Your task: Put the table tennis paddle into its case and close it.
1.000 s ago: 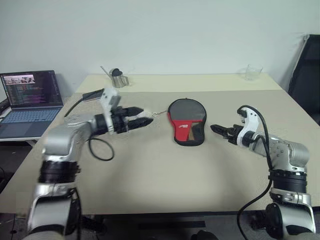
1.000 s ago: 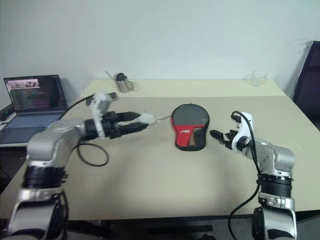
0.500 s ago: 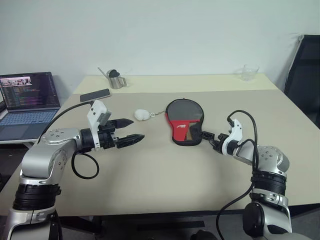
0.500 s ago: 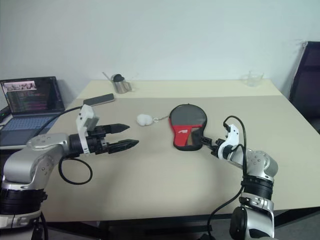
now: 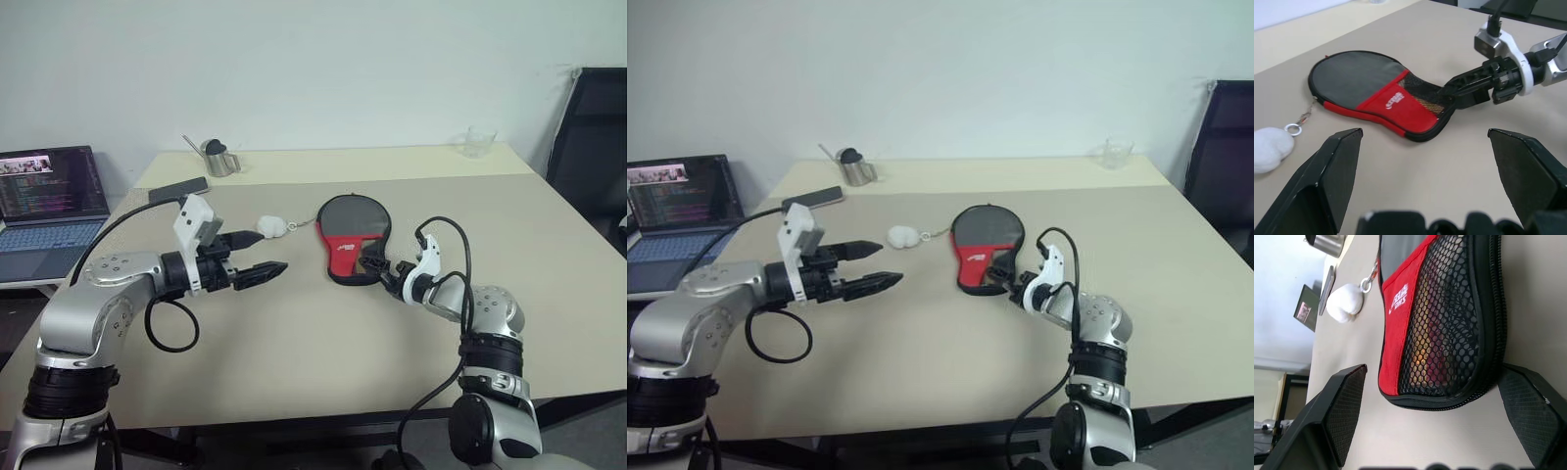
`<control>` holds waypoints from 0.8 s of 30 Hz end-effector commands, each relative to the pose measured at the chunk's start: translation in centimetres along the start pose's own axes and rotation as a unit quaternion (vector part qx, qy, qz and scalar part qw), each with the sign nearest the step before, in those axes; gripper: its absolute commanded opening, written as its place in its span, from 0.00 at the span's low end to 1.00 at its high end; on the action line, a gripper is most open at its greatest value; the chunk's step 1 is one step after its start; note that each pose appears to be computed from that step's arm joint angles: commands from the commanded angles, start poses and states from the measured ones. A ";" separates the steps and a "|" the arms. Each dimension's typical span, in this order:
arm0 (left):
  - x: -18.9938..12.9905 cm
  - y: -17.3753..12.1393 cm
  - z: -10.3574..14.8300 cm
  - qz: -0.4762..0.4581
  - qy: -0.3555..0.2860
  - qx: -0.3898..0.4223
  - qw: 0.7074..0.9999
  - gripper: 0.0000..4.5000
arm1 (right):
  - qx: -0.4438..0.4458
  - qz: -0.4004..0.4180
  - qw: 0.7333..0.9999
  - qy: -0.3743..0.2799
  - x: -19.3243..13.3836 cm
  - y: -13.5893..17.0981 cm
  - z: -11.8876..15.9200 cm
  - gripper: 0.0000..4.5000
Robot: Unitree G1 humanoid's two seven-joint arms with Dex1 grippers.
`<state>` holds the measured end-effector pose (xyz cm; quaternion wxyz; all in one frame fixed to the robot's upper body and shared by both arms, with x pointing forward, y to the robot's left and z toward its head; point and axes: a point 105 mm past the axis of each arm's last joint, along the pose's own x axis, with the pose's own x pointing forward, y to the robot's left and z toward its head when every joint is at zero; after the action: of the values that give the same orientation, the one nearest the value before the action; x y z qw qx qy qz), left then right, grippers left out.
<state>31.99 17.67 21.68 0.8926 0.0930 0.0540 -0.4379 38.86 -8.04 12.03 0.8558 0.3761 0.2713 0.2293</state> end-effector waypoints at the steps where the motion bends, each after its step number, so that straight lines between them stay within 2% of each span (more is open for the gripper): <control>1: -0.4 -0.3 1.4 0.002 -0.018 0.019 1.000 0.99 | -0.005 0.028 1.000 -0.005 0.5 1.7 0.4 1.00; 7: -0.1 -0.6 1.4 -0.001 -0.016 0.018 1.000 0.99 | 0.000 0.006 1.000 -0.017 0.7 0.9 0.8 1.00; 8: 0.0 -0.6 1.4 -0.001 -0.016 0.018 1.000 1.00 | 0.002 -0.003 1.000 -0.019 0.8 0.5 0.9 0.96; 11: 0.0 -0.5 1.4 -0.001 -0.015 0.019 1.000 1.00 | 0.003 -0.019 1.000 -0.021 0.8 -0.1 0.9 0.79; 18: 0.3 -0.6 1.3 -0.003 -0.013 0.020 1.000 1.00 | -0.011 -0.050 0.998 -0.022 0.8 -1.4 0.7 0.23; 21: 0.3 -0.6 1.3 -0.004 -0.014 0.021 1.000 1.00 | -0.013 -0.048 0.999 -0.023 0.8 -1.4 0.7 0.03; 24: 0.4 -0.6 1.3 -0.005 -0.014 0.021 1.000 1.00 | -0.016 -0.043 0.999 -0.022 0.7 -1.1 0.7 0.01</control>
<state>32.04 17.16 21.35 0.8927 0.0887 0.0606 -0.4377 40.08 -8.54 10.95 0.8712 0.3639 0.2713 0.1869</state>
